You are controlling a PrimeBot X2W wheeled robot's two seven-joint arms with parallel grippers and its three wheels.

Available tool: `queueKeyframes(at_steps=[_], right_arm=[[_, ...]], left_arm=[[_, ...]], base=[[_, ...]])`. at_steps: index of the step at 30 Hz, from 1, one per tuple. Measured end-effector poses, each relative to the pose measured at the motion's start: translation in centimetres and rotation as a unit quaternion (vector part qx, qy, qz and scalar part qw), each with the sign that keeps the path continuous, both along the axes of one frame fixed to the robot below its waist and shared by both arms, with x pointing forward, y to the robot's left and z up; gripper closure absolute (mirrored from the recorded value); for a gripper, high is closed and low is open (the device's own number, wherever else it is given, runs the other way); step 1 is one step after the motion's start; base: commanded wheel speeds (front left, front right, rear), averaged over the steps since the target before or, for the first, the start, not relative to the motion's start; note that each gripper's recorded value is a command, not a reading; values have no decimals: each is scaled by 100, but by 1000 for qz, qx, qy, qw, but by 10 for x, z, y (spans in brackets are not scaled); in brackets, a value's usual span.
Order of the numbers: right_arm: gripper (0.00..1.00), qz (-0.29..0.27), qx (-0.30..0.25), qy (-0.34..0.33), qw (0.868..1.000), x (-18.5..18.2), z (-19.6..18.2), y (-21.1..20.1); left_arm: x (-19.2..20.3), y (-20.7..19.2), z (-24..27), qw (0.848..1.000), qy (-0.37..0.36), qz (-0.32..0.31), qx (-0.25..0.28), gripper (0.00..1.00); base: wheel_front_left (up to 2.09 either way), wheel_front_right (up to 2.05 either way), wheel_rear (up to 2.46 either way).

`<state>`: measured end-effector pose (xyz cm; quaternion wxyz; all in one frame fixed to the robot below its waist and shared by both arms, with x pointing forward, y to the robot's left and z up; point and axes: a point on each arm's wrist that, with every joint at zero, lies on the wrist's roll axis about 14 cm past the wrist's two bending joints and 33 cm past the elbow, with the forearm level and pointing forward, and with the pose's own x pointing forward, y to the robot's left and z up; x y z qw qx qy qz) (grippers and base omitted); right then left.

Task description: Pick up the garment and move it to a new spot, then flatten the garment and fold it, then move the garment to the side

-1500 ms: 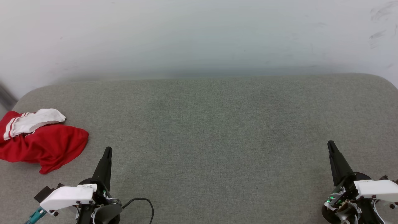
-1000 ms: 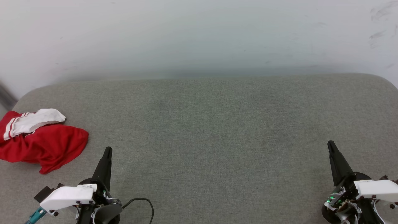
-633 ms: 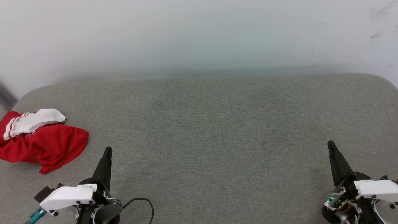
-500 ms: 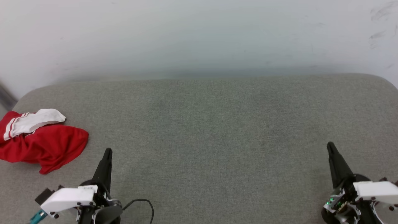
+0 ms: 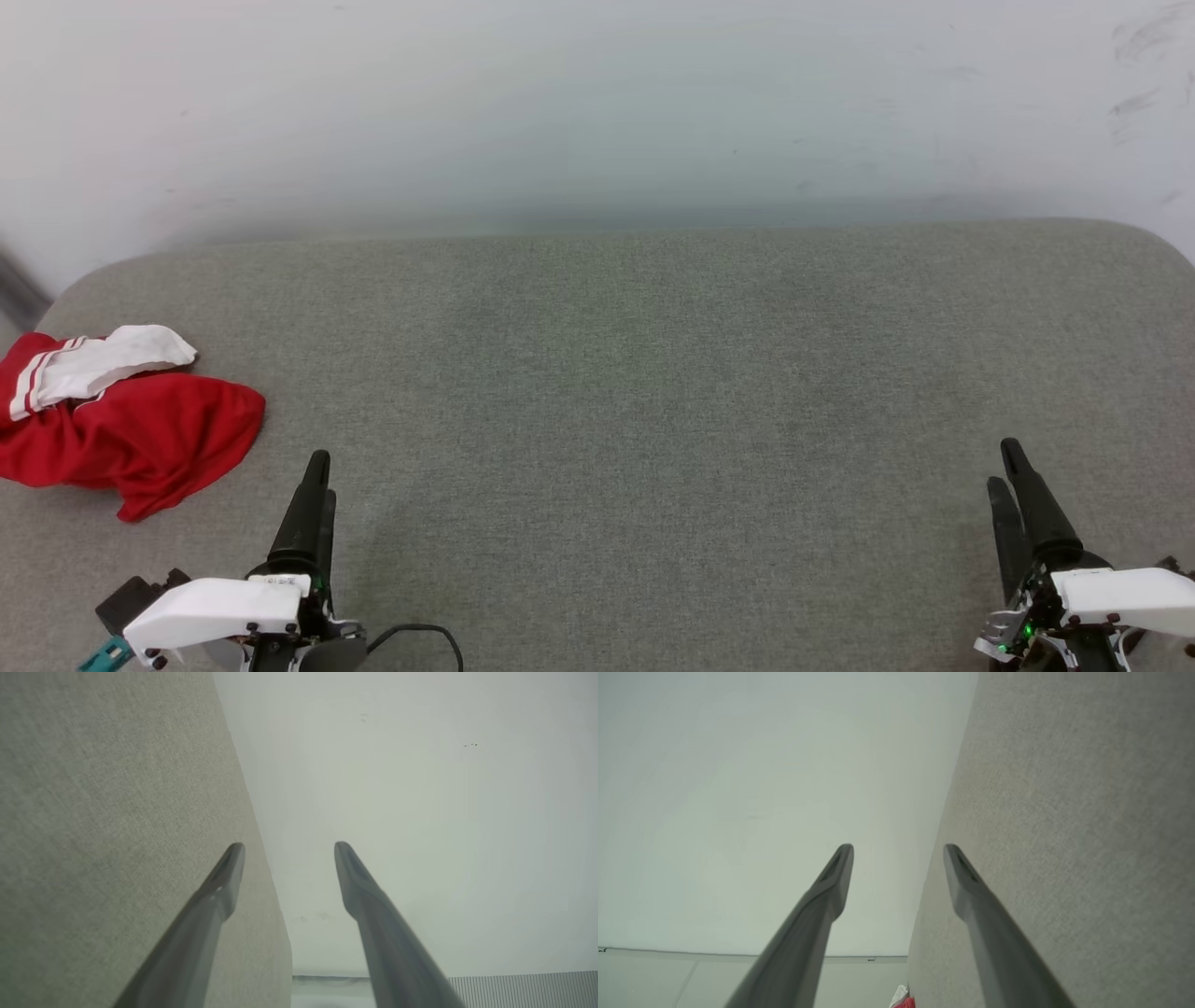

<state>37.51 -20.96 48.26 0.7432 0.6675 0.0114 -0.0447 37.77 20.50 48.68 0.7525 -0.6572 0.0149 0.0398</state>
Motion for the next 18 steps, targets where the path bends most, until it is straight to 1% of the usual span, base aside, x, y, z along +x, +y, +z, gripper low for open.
queueKeyframes(at_steps=[4,9,18], right_arm=[[0,-1,-44,-8,999,1,7,-2],[0,-2,-102,-15,995,0,14,-3],[0,-1,-202,-30,979,0,27,-1]], left_arm=[[2,0,6,999,1,0,48,0],[3,-4,11,994,4,-3,108,0],[2,-10,11,978,15,-9,209,0]], base=[[0,0,0],[0,0,0],[0,0,0]])
